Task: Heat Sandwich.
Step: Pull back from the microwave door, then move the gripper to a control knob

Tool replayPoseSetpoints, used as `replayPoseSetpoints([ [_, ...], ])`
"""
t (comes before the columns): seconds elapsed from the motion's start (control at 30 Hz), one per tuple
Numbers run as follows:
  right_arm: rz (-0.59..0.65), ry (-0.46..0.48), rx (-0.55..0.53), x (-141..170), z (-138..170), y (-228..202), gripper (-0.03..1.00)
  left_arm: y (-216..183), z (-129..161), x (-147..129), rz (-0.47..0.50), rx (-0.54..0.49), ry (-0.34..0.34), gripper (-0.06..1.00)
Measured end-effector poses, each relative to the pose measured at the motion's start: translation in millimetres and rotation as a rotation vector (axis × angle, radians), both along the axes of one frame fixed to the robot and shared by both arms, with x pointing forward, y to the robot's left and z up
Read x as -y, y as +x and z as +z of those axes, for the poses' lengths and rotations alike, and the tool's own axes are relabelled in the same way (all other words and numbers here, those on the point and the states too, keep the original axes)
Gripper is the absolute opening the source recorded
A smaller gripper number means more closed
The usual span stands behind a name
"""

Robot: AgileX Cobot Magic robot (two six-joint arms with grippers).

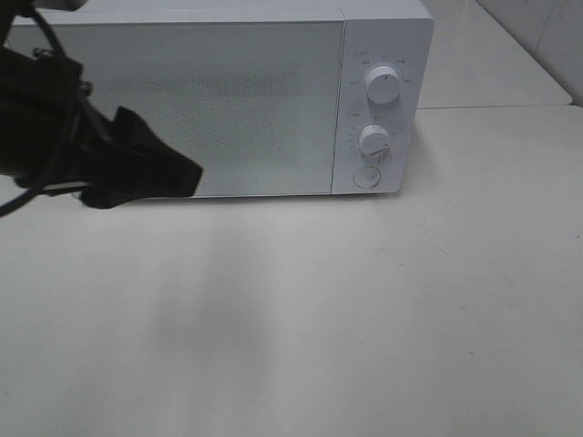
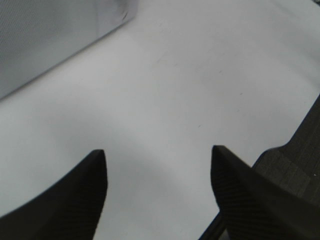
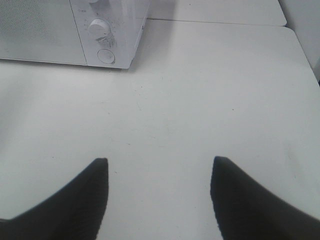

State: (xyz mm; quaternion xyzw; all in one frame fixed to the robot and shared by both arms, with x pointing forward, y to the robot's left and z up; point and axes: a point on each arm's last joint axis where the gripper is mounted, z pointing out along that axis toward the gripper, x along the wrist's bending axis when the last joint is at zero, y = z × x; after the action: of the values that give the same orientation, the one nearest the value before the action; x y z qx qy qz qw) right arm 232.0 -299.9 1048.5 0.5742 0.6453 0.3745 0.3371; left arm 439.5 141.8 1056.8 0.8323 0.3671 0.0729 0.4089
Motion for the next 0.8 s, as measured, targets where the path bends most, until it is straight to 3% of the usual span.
replayPoseSetpoints([
  [0.13,0.000,0.000,0.000,0.0,0.0,0.0,0.60,-4.8,4.2,-45.9,0.186,-0.134,0.126,0.65],
  [0.23,0.000,0.000,0.000,0.0,0.0,0.0,0.60,-10.0,9.9,-61.1,0.256,-0.151,0.152,0.65],
  [0.43,0.000,0.000,0.000,0.0,0.0,0.0,0.60,-34.3,22.5,-112.0,0.421,-0.212,0.285,0.65],
  [0.63,0.000,0.000,0.000,0.0,0.0,0.0,0.60,-51.4,27.3,-138.8,0.511,-0.272,0.331,0.65],
  [0.8,0.000,0.000,0.000,0.0,0.0,0.0,0.60,-71.8,28.9,-150.4,0.601,-0.240,0.285,0.65],
])
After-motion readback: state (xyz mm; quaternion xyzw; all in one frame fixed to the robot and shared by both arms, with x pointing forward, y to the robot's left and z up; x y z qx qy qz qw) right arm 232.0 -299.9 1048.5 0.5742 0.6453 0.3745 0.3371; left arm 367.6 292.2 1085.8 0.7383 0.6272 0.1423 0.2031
